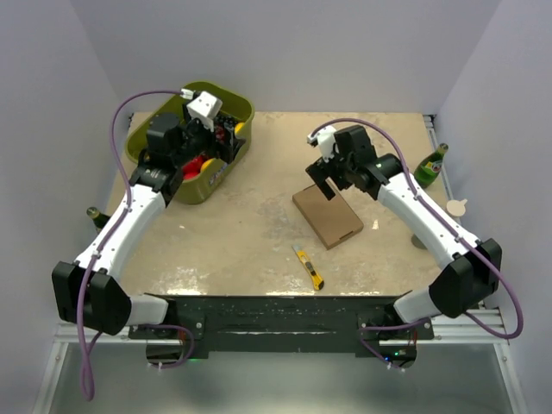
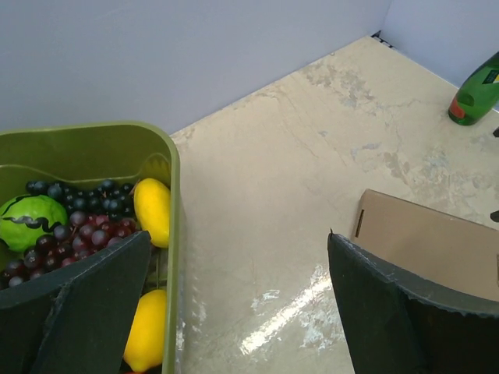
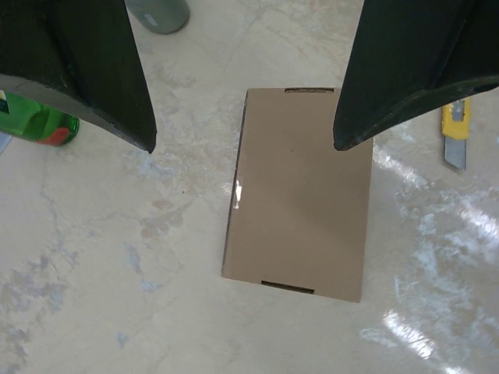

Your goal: Unpack the express box

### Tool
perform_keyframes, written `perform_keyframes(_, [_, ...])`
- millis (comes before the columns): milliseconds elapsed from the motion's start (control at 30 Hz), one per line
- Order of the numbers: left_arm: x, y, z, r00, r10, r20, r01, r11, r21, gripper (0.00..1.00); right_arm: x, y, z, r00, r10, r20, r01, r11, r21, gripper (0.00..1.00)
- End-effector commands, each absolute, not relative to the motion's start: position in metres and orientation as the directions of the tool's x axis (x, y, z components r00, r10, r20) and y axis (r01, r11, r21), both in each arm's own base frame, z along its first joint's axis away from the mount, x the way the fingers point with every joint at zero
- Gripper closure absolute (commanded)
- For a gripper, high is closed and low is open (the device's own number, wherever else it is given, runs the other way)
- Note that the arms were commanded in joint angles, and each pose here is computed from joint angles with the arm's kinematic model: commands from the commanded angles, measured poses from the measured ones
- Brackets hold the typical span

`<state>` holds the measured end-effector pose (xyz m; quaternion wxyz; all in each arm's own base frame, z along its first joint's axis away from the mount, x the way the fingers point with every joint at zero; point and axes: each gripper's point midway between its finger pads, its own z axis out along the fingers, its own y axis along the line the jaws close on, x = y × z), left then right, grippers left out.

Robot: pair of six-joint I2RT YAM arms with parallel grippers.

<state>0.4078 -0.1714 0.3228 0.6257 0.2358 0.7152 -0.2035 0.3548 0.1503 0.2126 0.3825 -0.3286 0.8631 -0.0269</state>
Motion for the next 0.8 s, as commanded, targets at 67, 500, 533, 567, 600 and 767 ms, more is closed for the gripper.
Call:
perform_keyframes(67, [0.385,-0.177,0.348,-0.014,0.072,-0.997,0.641,0.766,0.046,0.00,0.313,0.182,0.185,-0.366,-0.727,-0.581,-0.823,0.545,-0.162,0.04])
perform_keyframes(500, [0.351,-0.167,0.361,0.055,0.086,-0.995,0.666,0.739,0.101,0.00,0.242,0.237,0.098,-0.476,-0.754,-0.452,-0.829,0.557,-0.056,0.25])
perform_keyframes(533, [0.352,-0.161,0.361,0.048,0.075,-0.996,0.655,0.750,0.088,0.00,0.238,0.236,0.093,-0.497,-0.748,-0.441,-0.823,0.568,-0.036,0.26])
perform_keyframes(567, [0.349,-0.159,0.365,0.056,0.068,-0.996,0.654,0.751,0.088,0.00,0.233,0.235,0.086,-0.514,-0.746,-0.423,-0.818,0.575,-0.020,0.26])
perform_keyframes(600, [0.349,-0.155,0.368,0.059,0.064,-0.996,0.646,0.758,0.087,0.00,0.226,0.232,0.075,-0.543,-0.746,-0.386,-0.807,0.590,-0.005,0.27])
perform_keyframes(767, [0.342,-0.135,0.382,0.085,0.043,-0.995,0.606,0.791,0.086,0.00,0.205,0.217,0.053,-0.628,-0.720,-0.295,-0.759,0.650,0.027,0.28])
